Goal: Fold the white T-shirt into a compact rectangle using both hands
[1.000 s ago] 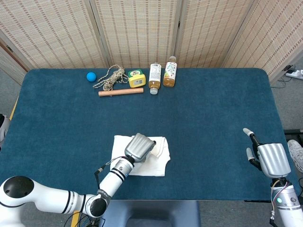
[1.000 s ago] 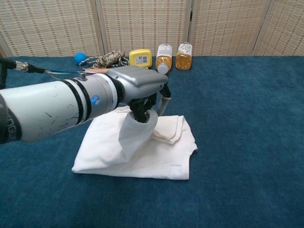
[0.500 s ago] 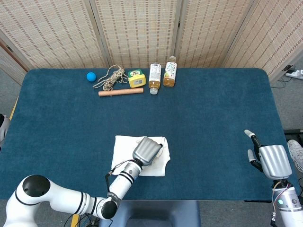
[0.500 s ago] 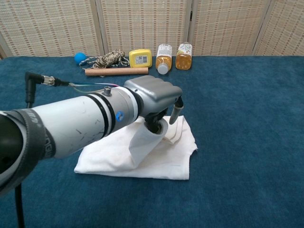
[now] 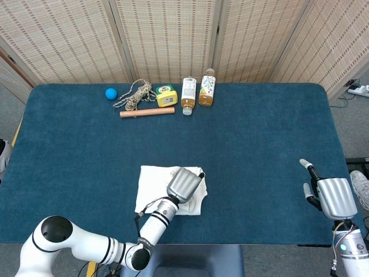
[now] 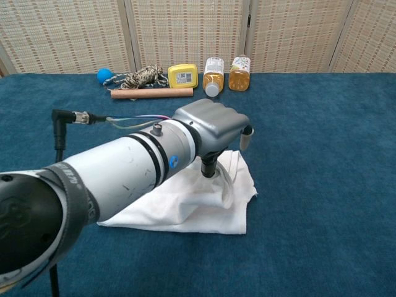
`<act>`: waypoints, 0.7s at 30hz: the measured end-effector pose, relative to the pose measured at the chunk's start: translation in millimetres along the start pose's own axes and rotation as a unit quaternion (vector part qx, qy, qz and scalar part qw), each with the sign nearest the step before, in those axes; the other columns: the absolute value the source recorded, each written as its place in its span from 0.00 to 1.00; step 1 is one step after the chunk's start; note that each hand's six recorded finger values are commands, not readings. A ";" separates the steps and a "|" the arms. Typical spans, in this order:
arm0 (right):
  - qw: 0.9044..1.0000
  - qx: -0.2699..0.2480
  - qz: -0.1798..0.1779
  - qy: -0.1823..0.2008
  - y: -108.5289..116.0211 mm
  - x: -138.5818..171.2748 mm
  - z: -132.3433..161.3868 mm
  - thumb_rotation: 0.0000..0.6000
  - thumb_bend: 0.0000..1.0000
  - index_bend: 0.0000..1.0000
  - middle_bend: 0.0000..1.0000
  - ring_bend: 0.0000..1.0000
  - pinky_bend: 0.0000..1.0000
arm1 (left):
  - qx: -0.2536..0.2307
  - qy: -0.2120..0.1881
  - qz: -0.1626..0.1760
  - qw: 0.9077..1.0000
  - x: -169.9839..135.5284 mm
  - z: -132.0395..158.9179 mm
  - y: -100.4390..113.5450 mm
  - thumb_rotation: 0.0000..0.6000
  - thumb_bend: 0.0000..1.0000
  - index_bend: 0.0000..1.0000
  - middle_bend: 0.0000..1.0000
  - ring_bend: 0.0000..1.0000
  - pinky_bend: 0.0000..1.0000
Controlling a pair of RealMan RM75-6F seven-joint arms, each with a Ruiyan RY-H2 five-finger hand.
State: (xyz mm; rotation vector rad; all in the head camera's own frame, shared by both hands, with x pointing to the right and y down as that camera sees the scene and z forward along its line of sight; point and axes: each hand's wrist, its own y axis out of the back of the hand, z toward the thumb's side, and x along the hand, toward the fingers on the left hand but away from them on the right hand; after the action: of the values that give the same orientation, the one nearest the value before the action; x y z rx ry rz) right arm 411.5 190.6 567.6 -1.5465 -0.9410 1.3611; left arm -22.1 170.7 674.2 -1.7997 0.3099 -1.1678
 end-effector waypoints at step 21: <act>1.000 -0.002 -0.003 -0.004 1.8 1.1 -2.4 1.00 0.52 0.15 0.83 0.92 1.00 | -0.059 0.021 0.062 0.996 9.1 7.0 19.3 1.00 0.25 0.14 0.82 0.73 0.85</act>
State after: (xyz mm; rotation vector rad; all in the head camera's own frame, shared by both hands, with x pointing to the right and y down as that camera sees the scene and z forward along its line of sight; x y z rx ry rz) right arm 414.0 190.7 565.6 -1.5401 -0.9528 1.3633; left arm -6.7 158.7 663.1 -1.8313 0.5167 -1.1201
